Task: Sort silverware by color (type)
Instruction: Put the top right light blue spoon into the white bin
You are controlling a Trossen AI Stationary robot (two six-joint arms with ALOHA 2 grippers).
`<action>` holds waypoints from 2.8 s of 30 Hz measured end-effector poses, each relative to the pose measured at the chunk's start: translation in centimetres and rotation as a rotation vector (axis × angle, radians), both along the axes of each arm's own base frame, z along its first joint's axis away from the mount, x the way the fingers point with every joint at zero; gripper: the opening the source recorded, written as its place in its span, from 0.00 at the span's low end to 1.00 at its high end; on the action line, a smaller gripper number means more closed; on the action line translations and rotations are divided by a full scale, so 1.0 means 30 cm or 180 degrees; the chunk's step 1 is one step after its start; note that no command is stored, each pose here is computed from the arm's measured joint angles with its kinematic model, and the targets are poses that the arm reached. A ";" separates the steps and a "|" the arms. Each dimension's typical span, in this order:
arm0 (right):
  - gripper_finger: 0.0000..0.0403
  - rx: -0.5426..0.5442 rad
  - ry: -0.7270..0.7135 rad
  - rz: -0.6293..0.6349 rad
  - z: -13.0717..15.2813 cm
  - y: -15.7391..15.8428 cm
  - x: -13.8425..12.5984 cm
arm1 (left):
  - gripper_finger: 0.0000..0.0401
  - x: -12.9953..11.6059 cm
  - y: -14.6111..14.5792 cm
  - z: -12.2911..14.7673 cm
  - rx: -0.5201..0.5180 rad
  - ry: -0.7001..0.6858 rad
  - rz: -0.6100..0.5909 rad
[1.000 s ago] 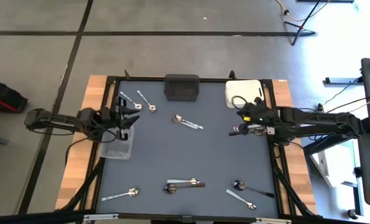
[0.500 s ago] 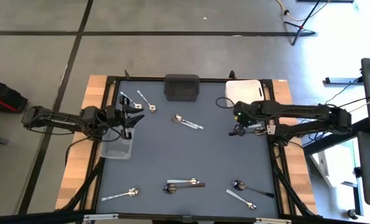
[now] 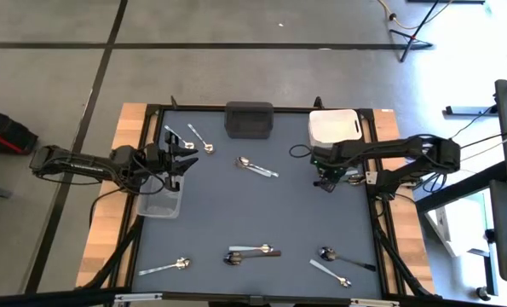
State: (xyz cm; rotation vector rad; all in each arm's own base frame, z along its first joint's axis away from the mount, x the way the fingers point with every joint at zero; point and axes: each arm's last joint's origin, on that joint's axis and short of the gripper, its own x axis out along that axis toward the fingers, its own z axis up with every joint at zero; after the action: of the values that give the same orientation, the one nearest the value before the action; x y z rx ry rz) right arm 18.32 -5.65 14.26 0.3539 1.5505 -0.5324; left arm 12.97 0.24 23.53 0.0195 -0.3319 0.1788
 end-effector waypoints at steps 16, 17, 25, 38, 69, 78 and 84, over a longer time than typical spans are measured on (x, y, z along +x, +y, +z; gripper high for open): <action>0.22 0.0057 0.0090 0.0026 -0.020 0.000 0.007 | 0.26 -0.001 0.000 0.002 0.0010 -0.0020 0.0004; 0.19 0.0064 0.0104 0.0028 -0.022 0.000 0.007 | 0.26 -0.001 0.000 0.003 0.0011 -0.0025 0.0004; 0.02 0.0050 0.0121 0.0038 -0.025 -0.001 0.006 | 0.26 -0.001 0.000 0.004 0.0013 -0.0040 0.0005; 0.01 -0.0328 -0.0303 0.0256 0.125 -0.014 0.027 | 0.26 -0.003 0.000 0.009 0.0046 -0.0088 0.0019; 0.00 -0.1818 -0.1418 0.0685 0.436 -0.204 -0.048 | 0.26 0.043 -0.001 -0.009 0.0082 -0.0005 0.0018; 0.00 -0.1504 -0.1286 0.0493 0.358 -0.318 -0.077 | 0.26 0.058 0.000 -0.014 0.0157 0.0003 0.0090; 0.00 -0.1398 -0.1160 0.0324 0.307 -0.375 -0.070 | 0.26 0.059 0.000 -0.014 0.0157 -0.0002 0.0096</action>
State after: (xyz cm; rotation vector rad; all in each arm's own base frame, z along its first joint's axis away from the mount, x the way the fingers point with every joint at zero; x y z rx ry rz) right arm 16.22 -16.89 23.48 0.0291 1.0590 -0.6697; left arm 14.73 0.23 23.11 0.0731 -0.3366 0.2006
